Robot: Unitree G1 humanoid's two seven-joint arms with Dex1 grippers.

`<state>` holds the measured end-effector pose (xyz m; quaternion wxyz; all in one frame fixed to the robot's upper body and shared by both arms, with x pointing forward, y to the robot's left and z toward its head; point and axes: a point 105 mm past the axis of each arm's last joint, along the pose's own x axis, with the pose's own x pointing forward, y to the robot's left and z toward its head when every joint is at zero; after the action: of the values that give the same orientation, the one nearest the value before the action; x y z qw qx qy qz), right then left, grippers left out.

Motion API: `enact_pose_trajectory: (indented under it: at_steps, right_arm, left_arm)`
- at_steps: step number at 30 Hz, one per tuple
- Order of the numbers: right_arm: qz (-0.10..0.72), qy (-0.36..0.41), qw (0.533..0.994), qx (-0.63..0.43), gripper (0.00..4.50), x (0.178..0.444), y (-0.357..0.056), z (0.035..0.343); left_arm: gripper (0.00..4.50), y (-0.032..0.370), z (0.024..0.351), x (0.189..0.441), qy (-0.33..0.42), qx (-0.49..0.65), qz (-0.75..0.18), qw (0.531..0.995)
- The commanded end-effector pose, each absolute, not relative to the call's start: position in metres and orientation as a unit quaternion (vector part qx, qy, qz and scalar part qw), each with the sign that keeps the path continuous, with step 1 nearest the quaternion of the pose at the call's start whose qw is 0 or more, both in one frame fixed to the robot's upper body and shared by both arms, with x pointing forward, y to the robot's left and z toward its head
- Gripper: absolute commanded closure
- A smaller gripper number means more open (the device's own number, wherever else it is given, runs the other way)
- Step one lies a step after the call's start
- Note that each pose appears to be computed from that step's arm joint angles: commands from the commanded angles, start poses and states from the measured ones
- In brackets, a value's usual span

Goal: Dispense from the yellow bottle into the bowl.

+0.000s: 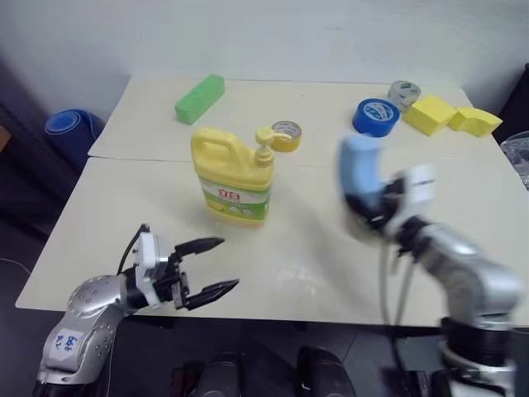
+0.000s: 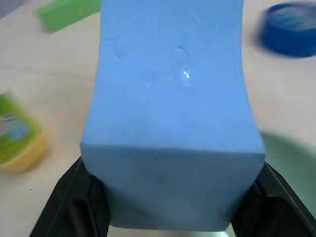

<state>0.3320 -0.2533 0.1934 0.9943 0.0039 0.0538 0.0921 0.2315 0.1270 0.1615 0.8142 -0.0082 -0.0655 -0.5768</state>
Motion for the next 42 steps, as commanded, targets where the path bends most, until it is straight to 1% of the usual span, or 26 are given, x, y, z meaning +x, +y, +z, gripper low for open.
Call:
enact_pose_trajectory:
  at_steps: [1,3,5,7,8,10,11,14,16,19,21,22,24,28,31,34,35,38,42]
  right_arm:
    - [0.005,0.105,0.994,-0.042,2.04,0.335,-0.323,0.179]
    - [-0.038,0.142,0.988,-0.047,2.04,0.339,-0.357,0.165]
    - [-0.066,0.149,0.985,-0.057,2.04,0.343,-0.382,0.159]
    - [-0.072,0.169,0.982,-0.047,1.31,0.346,-0.395,0.151]
    - [-0.078,0.172,0.981,-0.051,1.06,0.348,-0.401,0.150]
    - [-0.061,0.194,0.978,-0.042,0.36,0.350,-0.404,0.146]
    - [-0.047,0.189,0.980,-0.046,0.03,0.352,-0.404,0.151]
    - [-0.014,0.160,0.979,-0.123,0.03,0.352,-0.404,0.173]
    - [0.031,0.118,0.979,-0.165,0.03,0.349,-0.392,0.189]
    - [0.182,0.086,0.963,-0.177,0.03,0.337,-0.336,0.185]
    - [0.255,0.085,0.948,-0.172,0.03,0.325,-0.301,0.174]
    - [0.277,0.088,0.942,-0.169,0.03,0.320,-0.288,0.169]
    - [0.296,0.095,0.937,-0.159,0.03,0.316,-0.266,0.155]
    - [0.297,0.104,0.937,-0.152,0.03,0.322,-0.241,0.127]
    - [0.277,0.119,0.942,-0.147,0.03,0.335,-0.234,0.109]
    - [0.278,0.124,0.940,-0.154,0.64,0.345,-0.229,0.100]
    - [0.280,0.126,0.939,-0.158,0.96,0.347,-0.228,0.098]
    - [0.281,0.098,0.939,-0.173,1.98,0.353,-0.224,0.104]
    - [0.284,0.083,0.935,-0.194,3.47,0.355,-0.223,0.108]
  left_arm:
    - [0.00,0.107,0.179,0.225,-0.090,-0.035,-0.604,0.791]
    - [0.00,0.100,0.183,0.224,-0.096,-0.042,-0.613,0.783]
    - [0.00,0.095,0.185,0.224,-0.099,-0.043,-0.619,0.778]
    - [0.00,0.093,0.186,0.226,-0.101,-0.041,-0.621,0.776]
    - [0.00,0.093,0.185,0.227,-0.100,-0.040,-0.621,0.776]
    - [0.00,0.092,0.183,0.230,-0.101,-0.027,-0.622,0.776]
    - [0.00,0.093,0.183,0.232,-0.101,-0.022,-0.621,0.777]
    - [0.00,0.097,0.182,0.239,-0.103,-0.007,-0.611,0.785]
    - [0.00,0.102,0.181,0.242,-0.104,0.004,-0.602,0.792]
    - [0.00,0.108,0.172,0.243,-0.096,0.019,-0.597,0.796]
    - [0.00,0.112,0.168,0.243,-0.091,0.022,-0.595,0.798]
    - [0.00,0.113,0.167,0.244,-0.090,0.022,-0.594,0.799]
    - [0.00,0.114,0.164,0.244,-0.085,0.023,-0.593,0.800]
    - [0.00,0.115,0.163,0.244,-0.083,0.026,-0.595,0.799]
    - [0.00,0.114,0.165,0.245,-0.084,0.029,-0.596,0.798]
    - [0.00,0.115,0.167,0.246,-0.086,0.034,-0.592,0.801]
    - [0.00,0.116,0.168,0.246,-0.086,0.035,-0.590,0.802]
    - [0.00,0.121,0.173,0.249,-0.094,0.032,-0.575,0.812]
    - [0.00,0.131,0.187,0.252,-0.106,0.013,-0.553,0.826]
